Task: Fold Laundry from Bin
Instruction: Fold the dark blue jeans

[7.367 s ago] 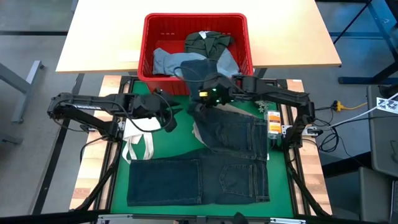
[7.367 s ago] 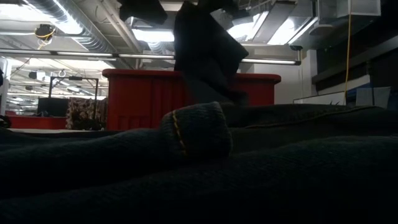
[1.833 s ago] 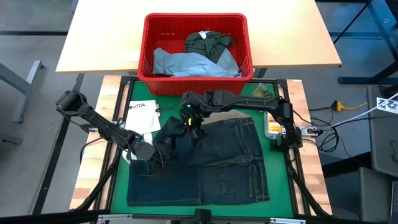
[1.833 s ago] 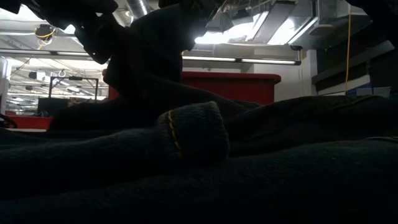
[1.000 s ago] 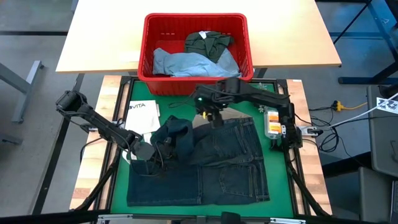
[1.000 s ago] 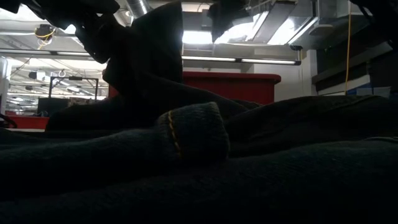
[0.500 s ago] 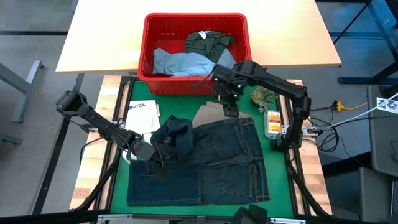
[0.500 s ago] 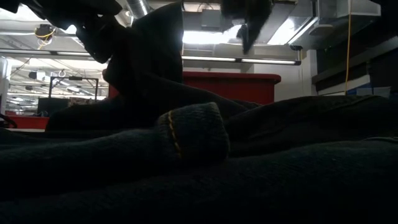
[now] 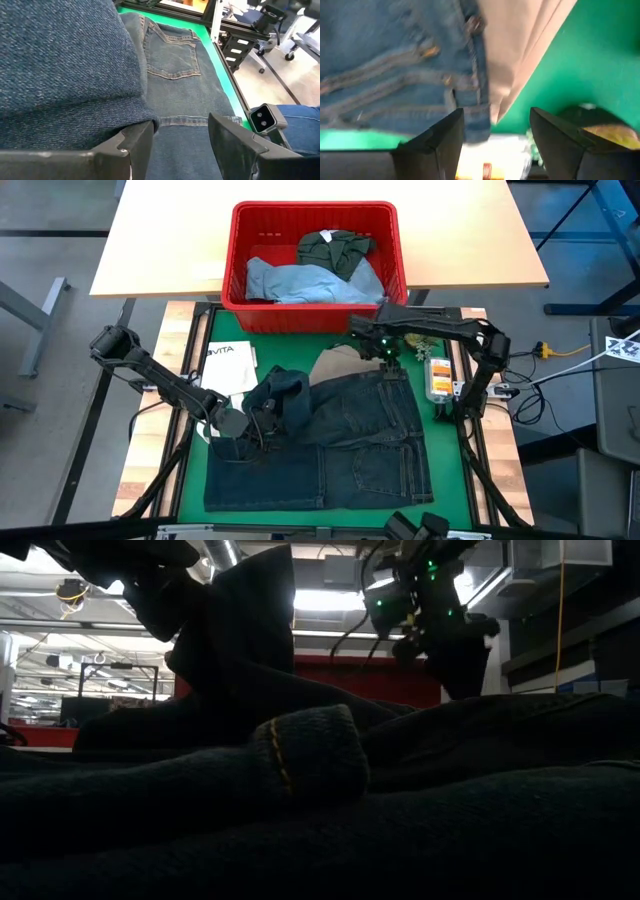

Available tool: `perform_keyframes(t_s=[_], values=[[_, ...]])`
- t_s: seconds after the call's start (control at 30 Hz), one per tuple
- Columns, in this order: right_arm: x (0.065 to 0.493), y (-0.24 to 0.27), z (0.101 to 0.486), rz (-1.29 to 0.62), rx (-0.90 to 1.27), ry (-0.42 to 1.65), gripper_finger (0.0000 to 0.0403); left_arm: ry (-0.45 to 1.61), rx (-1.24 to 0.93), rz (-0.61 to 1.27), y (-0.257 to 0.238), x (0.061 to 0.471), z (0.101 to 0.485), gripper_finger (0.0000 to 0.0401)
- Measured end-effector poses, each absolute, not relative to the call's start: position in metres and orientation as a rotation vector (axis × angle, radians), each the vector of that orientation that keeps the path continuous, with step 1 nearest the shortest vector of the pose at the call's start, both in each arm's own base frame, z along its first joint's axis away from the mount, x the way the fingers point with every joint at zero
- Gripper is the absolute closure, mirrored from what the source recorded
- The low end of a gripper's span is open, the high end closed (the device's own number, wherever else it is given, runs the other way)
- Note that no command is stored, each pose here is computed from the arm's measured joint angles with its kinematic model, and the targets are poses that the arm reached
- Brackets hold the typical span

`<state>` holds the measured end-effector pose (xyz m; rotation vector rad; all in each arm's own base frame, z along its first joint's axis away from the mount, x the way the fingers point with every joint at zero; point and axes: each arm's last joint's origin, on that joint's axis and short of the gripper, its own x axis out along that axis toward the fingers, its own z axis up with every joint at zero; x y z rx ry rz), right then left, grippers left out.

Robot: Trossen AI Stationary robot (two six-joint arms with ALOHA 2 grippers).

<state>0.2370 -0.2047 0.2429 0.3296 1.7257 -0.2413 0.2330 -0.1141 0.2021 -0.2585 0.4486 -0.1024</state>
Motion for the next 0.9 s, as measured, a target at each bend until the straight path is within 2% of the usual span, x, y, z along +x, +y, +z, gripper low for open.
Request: perform_keyframes(t_s=[0.77,0.9], values=[[0.224,-0.192,0.195,-0.169,0.377,1.79,0.0179,0.445,-0.256,-0.089,-0.114,0.233,0.202,0.022],[0.219,-0.187,0.188,-0.137,0.416,1.813,0.0216,0.445,-0.256,-0.089,-0.114,0.233,0.202,0.022]])
